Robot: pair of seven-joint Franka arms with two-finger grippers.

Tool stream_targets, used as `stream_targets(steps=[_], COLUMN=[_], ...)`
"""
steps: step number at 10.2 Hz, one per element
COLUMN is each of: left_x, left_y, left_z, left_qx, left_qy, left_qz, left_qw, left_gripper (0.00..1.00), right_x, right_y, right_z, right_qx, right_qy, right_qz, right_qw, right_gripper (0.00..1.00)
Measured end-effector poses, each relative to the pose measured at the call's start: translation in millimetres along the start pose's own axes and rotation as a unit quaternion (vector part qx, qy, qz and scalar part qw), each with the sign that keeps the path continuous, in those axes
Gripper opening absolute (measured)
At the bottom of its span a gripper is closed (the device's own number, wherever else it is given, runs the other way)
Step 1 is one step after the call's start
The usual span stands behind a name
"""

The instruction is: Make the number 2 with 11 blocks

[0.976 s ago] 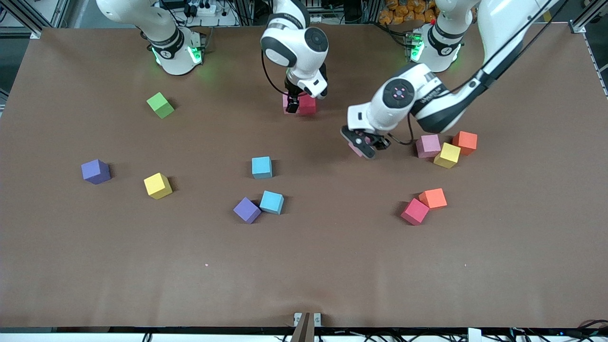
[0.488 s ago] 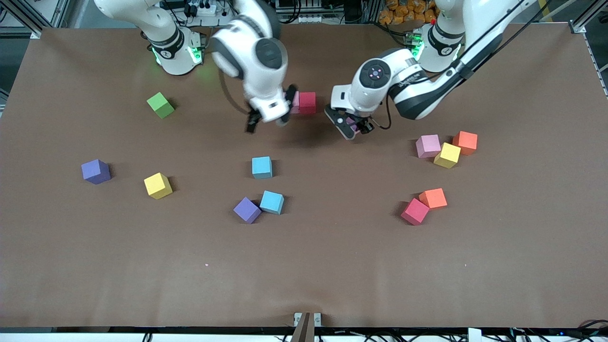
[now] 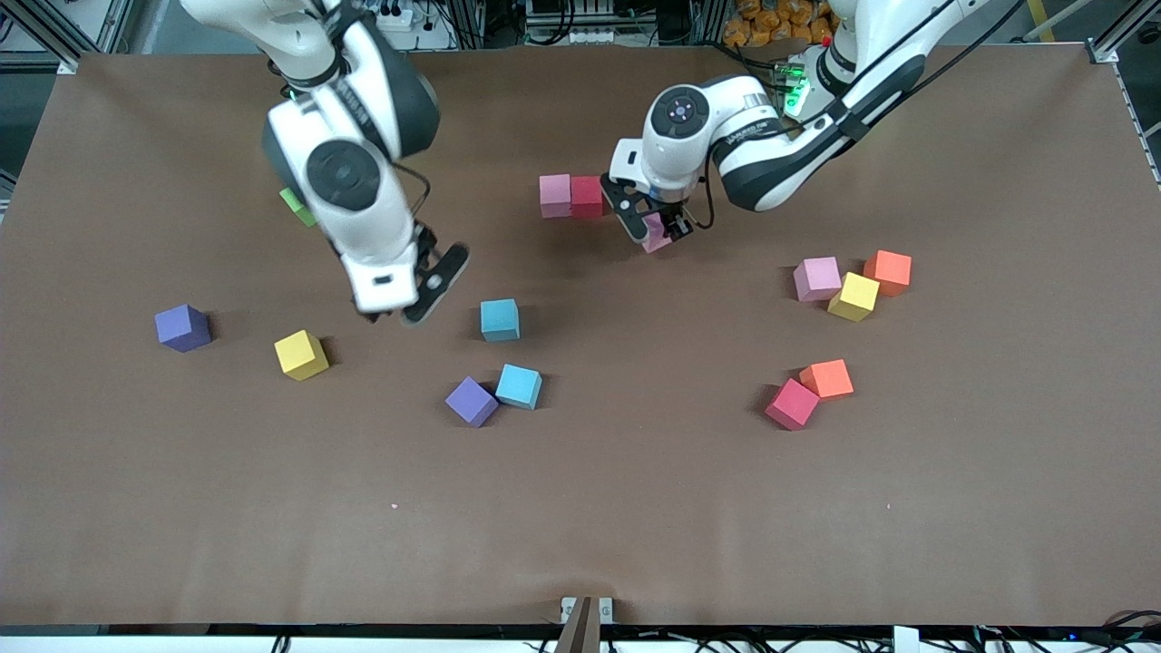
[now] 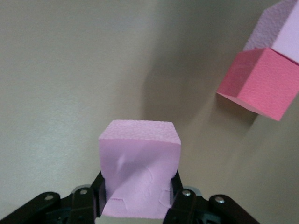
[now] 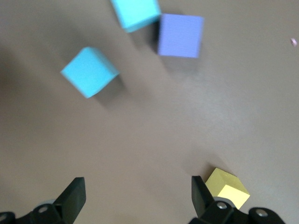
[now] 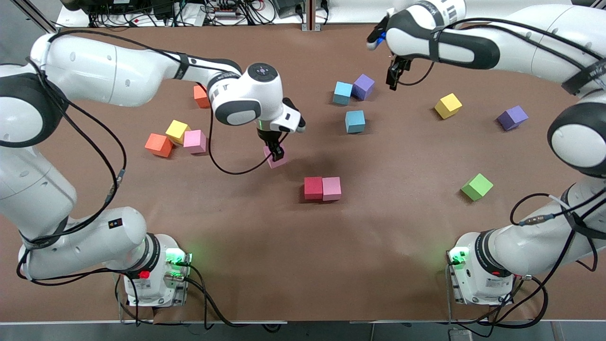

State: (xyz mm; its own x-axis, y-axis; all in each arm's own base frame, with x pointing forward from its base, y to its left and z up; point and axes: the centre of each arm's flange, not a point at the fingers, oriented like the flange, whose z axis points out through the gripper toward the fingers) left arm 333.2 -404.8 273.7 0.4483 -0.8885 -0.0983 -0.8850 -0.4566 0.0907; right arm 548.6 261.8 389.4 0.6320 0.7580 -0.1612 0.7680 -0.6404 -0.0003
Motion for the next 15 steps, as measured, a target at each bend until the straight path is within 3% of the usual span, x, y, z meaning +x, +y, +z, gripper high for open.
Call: stream_targets(steps=[2, 4, 5, 7, 8, 11, 15], left_x=[-0.3, 0.4, 1.1, 2.9, 3.6, 5.2, 7.3], left_y=[11.3, 18.9, 23.5, 33.7, 37.8, 47.1, 58.8], left_z=[3.4, 3.7, 4.1, 4.6, 4.9, 5.9, 13.6], left_qx=[0.004, 0.005, 0.006, 0.009, 0.013, 0.021, 0.035], left_qy=[-0.004, -0.004, -0.004, -0.005, -0.005, -0.005, -0.004], left_qz=[0.02, 0.047, 0.06, 0.093, 0.114, 0.16, 0.196], left_qw=[1.0, 0.999, 0.998, 0.996, 0.993, 0.987, 0.98], left_gripper=[0.54, 0.54, 0.54, 0.54, 0.54, 0.54, 0.54], right_x=[7.2, 18.8, 25.4, 37.9, 42.1, 54.3, 65.2], right_y=[8.4, -2.3, -8.8, -17.0, -16.4, -24.4, -50.5], right_z=[25.3, 36.9, 40.9, 52.3, 61.2, 88.7, 112.2], right_qx=[0.011, 0.014, 0.027, 0.084, 0.095, 0.099, 0.099], right_qy=[-0.007, -0.007, -0.001, 0.012, 0.013, 0.015, 0.003], right_qz=[0.106, 0.211, 0.254, 0.325, 0.352, 0.399, 0.403], right_qw=[0.994, 0.977, 0.967, 0.942, 0.931, 0.911, 0.91], right_gripper=[1.0, 1.0, 1.0, 1.0, 1.0, 1.0, 1.0])
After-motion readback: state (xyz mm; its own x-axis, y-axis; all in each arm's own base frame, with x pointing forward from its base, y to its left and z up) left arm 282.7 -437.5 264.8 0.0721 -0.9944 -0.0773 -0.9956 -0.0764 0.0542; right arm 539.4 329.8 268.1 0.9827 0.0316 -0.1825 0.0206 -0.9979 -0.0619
